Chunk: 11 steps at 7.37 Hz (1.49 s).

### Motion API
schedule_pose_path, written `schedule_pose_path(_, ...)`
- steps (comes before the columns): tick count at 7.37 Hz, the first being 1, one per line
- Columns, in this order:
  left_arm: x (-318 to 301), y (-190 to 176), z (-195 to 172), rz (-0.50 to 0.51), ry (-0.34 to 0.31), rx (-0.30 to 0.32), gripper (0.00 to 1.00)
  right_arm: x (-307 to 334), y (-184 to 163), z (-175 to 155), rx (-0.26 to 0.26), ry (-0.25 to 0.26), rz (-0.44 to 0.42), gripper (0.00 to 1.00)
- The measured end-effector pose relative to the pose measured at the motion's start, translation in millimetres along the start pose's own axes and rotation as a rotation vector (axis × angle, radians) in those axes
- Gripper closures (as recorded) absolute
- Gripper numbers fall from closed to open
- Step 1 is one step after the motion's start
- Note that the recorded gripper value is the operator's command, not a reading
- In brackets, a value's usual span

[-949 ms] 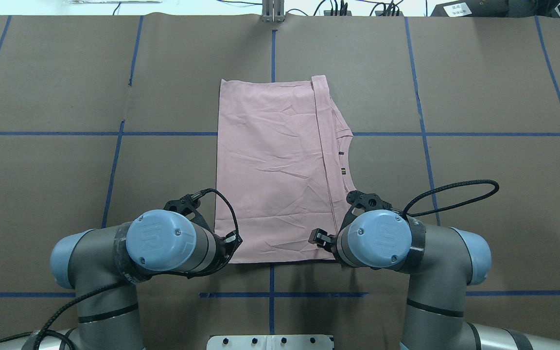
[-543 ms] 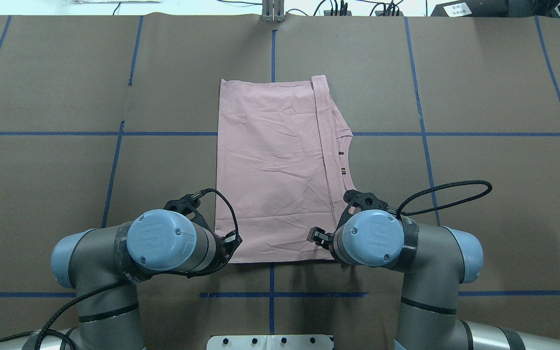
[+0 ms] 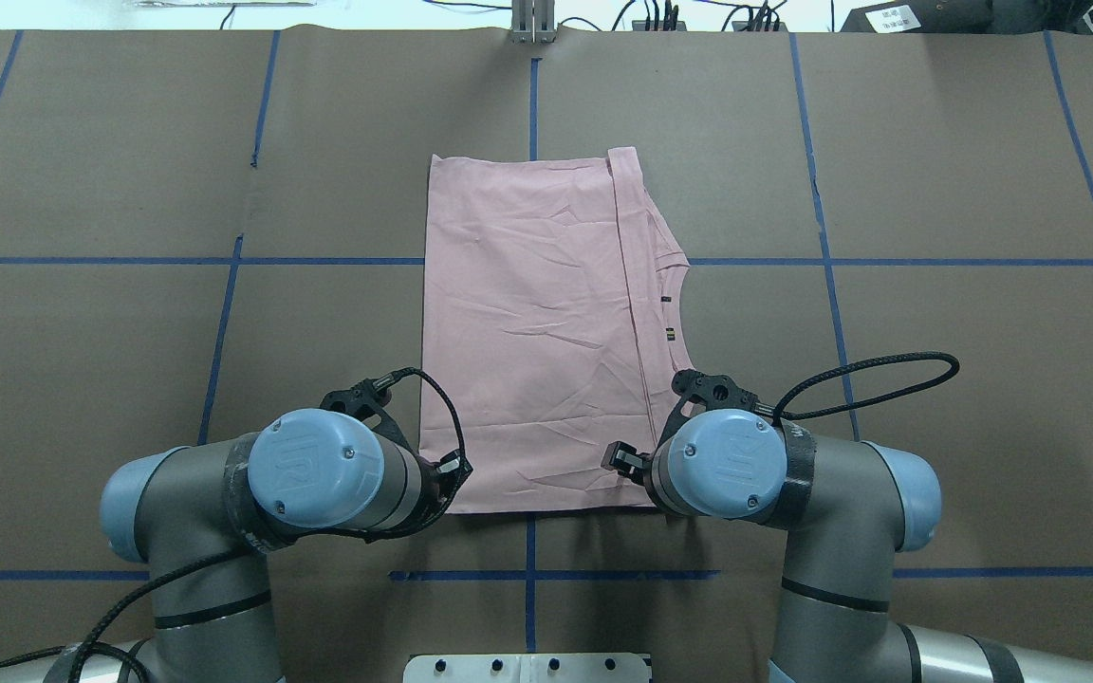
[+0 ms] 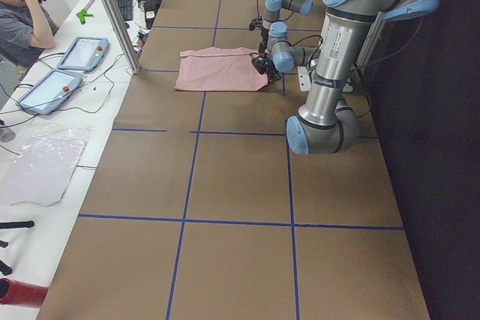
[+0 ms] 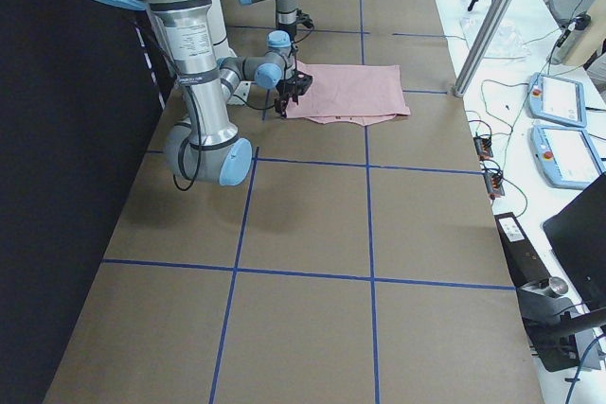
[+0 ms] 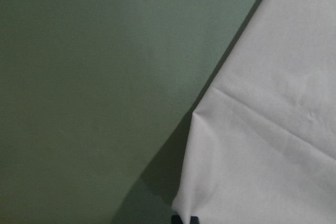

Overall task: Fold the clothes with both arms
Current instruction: 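Grasp the shirt's near edge with both grippers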

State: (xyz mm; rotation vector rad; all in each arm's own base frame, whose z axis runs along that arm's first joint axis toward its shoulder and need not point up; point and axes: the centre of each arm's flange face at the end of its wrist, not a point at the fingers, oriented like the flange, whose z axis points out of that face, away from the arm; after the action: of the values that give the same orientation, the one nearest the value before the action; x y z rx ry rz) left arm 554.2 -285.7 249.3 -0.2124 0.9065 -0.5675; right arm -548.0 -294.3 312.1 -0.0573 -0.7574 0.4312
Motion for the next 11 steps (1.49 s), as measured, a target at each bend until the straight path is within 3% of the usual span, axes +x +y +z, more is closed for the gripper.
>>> schedule_pose_path(1,0,0,0,0.0,0.0,0.0,1.0,1,0,1,0.001,0.006,0.001,0.06)
schedule_pose_path(3,0,1,0,0.001,0.001,-0.001,1.0,2,-1,2,0.003,0.011,0.003,0.79)
schedule_pose_path(4,0,1,0,0.001,0.001,-0.001,1.0,2,-1,2,0.003,0.011,0.003,0.99)
schedule_pose_path(9,0,0,1,-0.001,-0.002,0.001,1.0,1,0,-1,-0.001,0.004,-0.002,1.0)
schedule_pose_path(11,0,0,0,-0.001,0.0,0.001,1.0,-3,-2,-12,0.002,-0.022,0.006,1.0)
